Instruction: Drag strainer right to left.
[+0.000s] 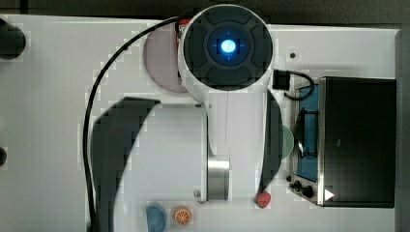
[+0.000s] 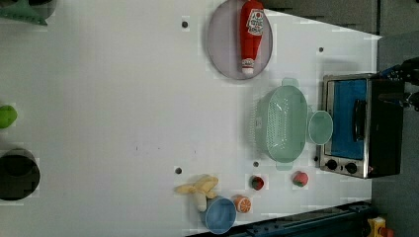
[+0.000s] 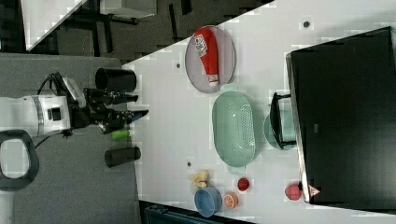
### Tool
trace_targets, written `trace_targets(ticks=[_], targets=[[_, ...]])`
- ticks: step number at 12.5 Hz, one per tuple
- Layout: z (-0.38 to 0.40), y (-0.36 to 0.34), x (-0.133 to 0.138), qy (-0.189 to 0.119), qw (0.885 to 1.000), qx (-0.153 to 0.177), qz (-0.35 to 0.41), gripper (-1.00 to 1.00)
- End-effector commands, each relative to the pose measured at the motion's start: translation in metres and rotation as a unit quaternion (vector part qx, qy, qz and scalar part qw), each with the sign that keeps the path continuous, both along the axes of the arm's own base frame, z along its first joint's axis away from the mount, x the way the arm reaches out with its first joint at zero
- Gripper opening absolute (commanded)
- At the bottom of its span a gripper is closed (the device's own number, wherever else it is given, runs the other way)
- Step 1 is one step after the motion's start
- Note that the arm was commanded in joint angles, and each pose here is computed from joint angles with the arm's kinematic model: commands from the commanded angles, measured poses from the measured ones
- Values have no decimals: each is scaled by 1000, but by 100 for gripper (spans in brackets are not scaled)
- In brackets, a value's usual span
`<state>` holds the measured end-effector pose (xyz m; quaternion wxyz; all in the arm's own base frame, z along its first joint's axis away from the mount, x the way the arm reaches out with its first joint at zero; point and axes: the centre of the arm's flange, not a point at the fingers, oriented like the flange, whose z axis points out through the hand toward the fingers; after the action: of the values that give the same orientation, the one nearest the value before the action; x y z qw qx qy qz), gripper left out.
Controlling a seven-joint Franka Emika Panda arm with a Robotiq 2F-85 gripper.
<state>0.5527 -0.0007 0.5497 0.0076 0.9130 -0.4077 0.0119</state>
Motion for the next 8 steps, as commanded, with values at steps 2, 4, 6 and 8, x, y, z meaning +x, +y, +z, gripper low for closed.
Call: trace_targets(ticks=[2, 4, 6, 8], targets=[[66, -46, -210, 0, 1000, 11, -16, 81], [61, -43, -205, 3, 1000, 10, -14, 100], [38, -39, -192, 15, 1000, 7, -11, 100], [4, -36, -169, 14, 1000, 4, -13, 100]])
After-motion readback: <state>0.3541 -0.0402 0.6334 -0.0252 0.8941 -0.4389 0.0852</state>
